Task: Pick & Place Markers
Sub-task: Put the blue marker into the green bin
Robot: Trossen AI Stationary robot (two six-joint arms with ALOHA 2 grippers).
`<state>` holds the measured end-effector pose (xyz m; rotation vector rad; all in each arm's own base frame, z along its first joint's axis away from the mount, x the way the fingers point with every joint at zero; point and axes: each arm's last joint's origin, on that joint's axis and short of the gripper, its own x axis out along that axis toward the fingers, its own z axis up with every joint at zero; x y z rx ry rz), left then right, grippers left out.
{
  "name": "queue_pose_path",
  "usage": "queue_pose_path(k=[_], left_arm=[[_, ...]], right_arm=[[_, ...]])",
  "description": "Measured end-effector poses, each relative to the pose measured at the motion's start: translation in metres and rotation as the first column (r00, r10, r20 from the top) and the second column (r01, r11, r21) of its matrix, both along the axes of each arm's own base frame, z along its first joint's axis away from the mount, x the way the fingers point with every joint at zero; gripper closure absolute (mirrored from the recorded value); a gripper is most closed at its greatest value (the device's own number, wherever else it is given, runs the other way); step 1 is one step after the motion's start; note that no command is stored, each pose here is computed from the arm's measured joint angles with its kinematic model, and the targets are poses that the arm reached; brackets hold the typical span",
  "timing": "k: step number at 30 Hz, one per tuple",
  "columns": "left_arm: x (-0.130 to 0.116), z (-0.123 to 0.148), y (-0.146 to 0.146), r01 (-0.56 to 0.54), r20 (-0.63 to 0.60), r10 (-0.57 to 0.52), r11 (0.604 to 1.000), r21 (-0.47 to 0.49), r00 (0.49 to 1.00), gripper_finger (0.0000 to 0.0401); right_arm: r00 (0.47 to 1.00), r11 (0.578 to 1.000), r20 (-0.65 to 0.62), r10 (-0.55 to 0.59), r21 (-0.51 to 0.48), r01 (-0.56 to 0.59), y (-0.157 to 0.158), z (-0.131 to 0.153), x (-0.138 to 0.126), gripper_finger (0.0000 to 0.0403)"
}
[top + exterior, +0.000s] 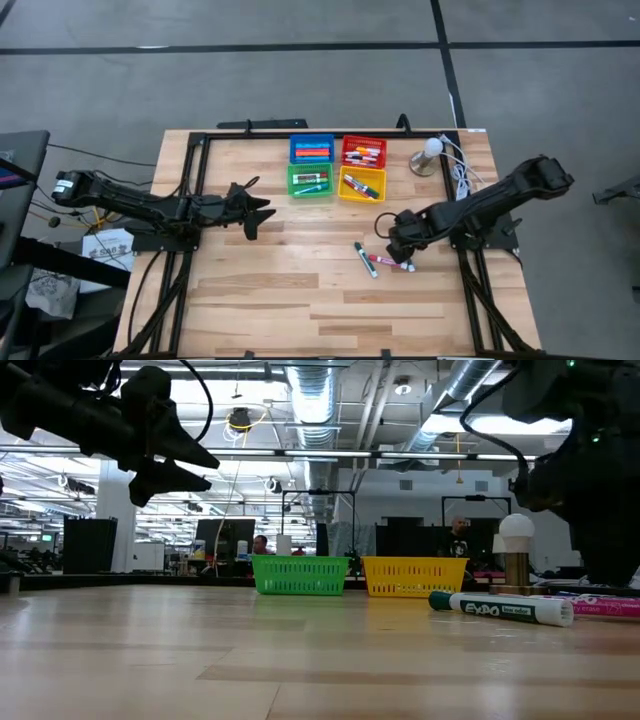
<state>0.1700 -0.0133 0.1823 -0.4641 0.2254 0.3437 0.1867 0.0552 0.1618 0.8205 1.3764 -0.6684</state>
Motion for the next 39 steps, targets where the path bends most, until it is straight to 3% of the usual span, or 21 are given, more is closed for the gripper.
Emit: queue_pose_path(k=[23, 39], left_arm=[[0.001, 0.002, 0.000, 0.001, 0.019, -0.001, 1.000, -0.003, 1.000, 0.0197], [0.001, 0.002, 0.000, 0.001, 0.022, -0.001, 1.000, -0.004, 1.000, 0.0197]], right_arm=[[0.997, 0.996, 0.011, -0.073, -0.047, 0.073, -0.004, -0.023, 0.000, 0.0190], [0.996, 0.992, 0.014, -0.090, -0.092, 0.091, -0.007, -0.031, -0.006, 0.0325]])
